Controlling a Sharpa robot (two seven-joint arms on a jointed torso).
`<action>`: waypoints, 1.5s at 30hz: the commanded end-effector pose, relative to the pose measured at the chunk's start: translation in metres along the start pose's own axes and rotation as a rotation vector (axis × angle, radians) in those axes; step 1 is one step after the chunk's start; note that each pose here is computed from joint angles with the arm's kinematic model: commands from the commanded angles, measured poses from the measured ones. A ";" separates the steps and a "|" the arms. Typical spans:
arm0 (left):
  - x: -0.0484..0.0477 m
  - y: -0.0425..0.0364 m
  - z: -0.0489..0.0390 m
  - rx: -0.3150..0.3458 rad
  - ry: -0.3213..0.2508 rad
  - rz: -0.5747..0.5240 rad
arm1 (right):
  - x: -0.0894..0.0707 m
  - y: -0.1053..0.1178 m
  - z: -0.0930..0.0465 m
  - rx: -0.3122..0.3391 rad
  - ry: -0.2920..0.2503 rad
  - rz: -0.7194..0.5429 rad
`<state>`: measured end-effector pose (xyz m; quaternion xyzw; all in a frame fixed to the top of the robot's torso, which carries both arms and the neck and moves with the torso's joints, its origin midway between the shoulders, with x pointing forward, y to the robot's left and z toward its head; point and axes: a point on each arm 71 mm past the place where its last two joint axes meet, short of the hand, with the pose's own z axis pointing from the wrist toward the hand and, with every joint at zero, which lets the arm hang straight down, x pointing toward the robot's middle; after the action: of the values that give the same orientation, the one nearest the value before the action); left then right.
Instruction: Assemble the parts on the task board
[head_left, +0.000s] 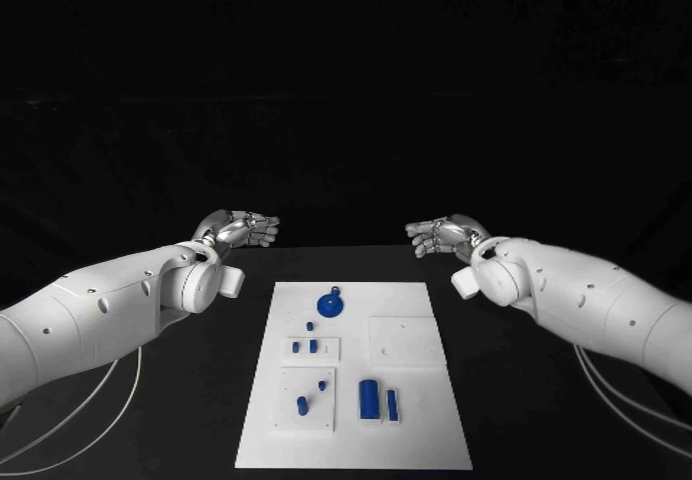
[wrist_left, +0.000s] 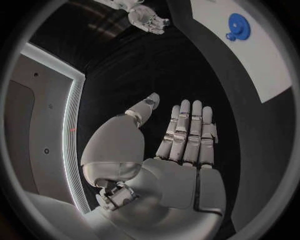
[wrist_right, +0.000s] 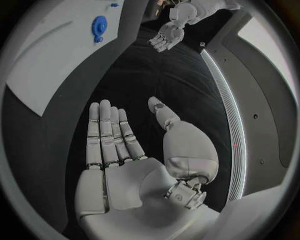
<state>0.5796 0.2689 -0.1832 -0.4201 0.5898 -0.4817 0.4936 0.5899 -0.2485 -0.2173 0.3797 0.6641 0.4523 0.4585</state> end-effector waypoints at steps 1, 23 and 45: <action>-0.0013 -0.0041 0.0053 0.081 0.006 -0.067 | 0.009 -0.004 0.001 -0.083 0.012 0.114; 0.0270 0.0198 -0.0146 0.041 -0.043 -0.088 | 0.026 -0.004 -0.014 -0.117 -0.059 0.163; 0.1004 0.0287 -0.1025 0.036 -0.141 -0.192 | 0.089 -0.001 -0.104 -0.140 -0.258 0.300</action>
<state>0.4624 0.1891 -0.2279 -0.4960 0.5226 -0.5166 0.4626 0.4665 -0.1870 -0.2270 0.4782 0.5331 0.5271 0.4575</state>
